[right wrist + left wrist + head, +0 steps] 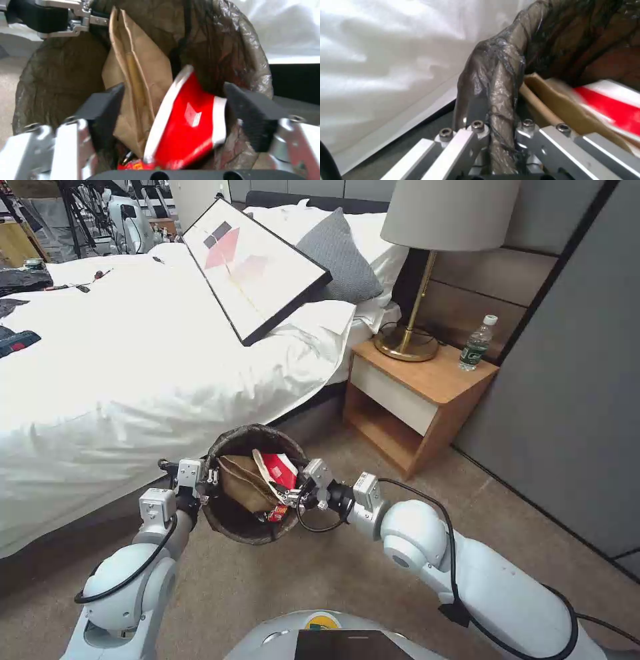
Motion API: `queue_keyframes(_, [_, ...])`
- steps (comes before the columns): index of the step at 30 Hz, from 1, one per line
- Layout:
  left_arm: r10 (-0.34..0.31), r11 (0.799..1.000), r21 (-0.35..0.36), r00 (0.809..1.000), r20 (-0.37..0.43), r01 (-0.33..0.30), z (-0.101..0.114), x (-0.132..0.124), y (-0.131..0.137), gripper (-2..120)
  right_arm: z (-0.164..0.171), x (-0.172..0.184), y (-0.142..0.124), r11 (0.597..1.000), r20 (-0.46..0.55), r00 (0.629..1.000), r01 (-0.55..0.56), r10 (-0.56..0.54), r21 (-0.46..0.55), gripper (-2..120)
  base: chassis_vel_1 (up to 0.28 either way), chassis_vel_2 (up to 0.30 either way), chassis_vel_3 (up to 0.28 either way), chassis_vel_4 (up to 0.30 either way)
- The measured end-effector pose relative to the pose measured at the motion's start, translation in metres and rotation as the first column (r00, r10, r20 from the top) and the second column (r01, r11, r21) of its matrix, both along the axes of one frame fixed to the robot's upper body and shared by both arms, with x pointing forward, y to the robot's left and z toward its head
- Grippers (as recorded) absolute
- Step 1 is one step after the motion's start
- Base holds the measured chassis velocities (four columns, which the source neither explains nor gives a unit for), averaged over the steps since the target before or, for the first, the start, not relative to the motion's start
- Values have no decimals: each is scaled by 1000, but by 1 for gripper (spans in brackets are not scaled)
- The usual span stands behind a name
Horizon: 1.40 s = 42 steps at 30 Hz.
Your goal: Pick up the trash bin, then pick up the garbage from the floor and place it into the trash bin.
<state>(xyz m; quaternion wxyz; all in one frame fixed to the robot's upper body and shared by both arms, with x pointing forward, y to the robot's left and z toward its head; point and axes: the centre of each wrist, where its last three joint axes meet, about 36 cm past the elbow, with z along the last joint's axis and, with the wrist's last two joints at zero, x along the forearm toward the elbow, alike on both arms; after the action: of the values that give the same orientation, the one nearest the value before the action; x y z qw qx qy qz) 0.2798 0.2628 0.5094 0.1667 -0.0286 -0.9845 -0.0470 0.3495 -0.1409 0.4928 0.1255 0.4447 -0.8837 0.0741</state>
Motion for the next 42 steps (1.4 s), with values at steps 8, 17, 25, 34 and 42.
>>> queue_keyframes(8, [0,1000,-1,1000,0,0,0,0,0,3,17,-8,1,999,25,1000,5,-6,37,99,0,0,0,0])
queue_keyframes(17, [5,1000,-4,1000,0,-5,0,-1,-1,3,49,-17,-13,994,76,996,35,-43,105,100,0,0,0,0])
queue_keyframes(25, [9,1000,-2,1000,2,-9,1,-1,0,3,56,-16,-42,981,119,980,144,-159,128,100,0,0,0,0])
queue_keyframes(34, [14,1000,-5,1000,10,-14,3,-2,2,3,38,-26,-65,940,122,937,308,-327,148,100,0,0,0,0])
queue_keyframes(42, [17,1000,-9,1000,13,-17,4,-2,3,3,19,-43,-88,876,146,867,455,-477,162,100,0,0,0,0])
